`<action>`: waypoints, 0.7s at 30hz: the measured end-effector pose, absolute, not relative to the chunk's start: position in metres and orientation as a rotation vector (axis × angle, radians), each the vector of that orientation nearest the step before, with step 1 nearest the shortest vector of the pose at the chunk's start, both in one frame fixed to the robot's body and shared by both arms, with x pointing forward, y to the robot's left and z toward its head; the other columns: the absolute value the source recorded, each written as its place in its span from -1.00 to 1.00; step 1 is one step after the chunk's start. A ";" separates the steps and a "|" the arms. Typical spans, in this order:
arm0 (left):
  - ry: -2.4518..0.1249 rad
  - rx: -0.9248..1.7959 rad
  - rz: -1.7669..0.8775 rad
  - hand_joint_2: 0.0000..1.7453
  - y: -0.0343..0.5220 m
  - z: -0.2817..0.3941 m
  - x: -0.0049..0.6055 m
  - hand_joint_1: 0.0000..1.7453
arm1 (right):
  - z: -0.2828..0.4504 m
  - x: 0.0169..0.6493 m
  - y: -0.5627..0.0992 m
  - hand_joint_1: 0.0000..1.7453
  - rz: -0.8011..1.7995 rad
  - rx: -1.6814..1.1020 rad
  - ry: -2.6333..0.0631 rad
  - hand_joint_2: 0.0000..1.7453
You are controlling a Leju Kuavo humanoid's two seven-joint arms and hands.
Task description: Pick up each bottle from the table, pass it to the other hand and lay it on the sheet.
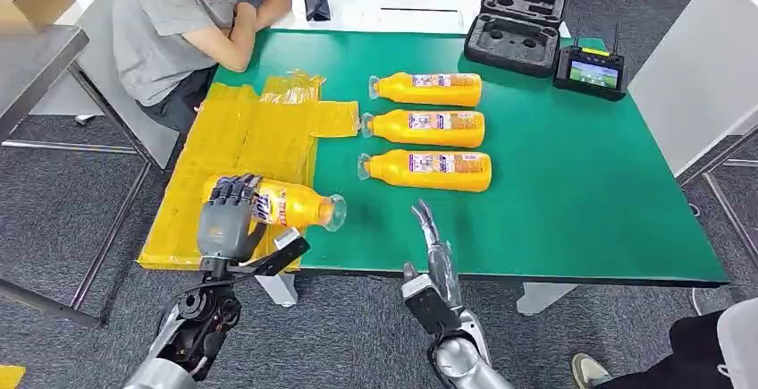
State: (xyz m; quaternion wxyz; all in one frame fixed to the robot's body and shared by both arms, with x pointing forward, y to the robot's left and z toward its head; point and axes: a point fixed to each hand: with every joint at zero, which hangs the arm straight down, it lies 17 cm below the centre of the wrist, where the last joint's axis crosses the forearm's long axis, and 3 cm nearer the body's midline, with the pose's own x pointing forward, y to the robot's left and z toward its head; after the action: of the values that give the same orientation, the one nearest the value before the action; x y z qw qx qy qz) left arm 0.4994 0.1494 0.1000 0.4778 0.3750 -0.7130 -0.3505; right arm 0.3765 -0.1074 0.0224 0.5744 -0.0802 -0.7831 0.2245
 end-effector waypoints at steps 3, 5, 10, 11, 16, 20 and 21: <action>-1.697 0.955 -0.865 1.00 0.158 0.096 0.503 1.00 | 0.023 0.377 -0.107 -1.00 0.522 -0.186 -1.835 -1.00; -1.681 0.963 -0.866 1.00 0.161 0.094 0.504 1.00 | 0.023 0.377 -0.107 -1.00 0.521 -0.185 -1.834 -1.00; -1.663 0.964 -0.858 1.00 0.165 0.090 0.504 1.00 | 0.023 0.377 -0.106 -1.00 0.520 -0.181 -1.834 -1.00; -1.662 0.963 -0.859 1.00 0.165 0.089 0.504 1.00 | 0.023 0.377 -0.106 -1.00 0.520 -0.181 -1.834 -1.00; -1.600 1.010 -0.878 1.00 0.172 0.084 0.508 1.00 | 0.023 0.377 -0.105 -1.00 0.521 -0.178 -1.833 -1.00; -1.533 1.053 -0.906 1.00 0.179 0.076 0.513 1.00 | 0.023 0.377 -0.105 -1.00 0.523 -0.170 -1.833 -1.00; -1.526 1.053 -0.914 1.00 0.179 0.074 0.513 1.00 | 0.023 0.377 -0.104 -1.00 0.523 -0.167 -1.833 -1.00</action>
State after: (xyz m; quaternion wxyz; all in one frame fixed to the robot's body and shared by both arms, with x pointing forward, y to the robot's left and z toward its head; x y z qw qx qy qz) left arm 0.5132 0.1793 0.0743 0.5119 0.4376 -0.6342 -0.3798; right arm 0.3768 -0.1041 0.0229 0.5763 -0.0715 -0.7828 0.2235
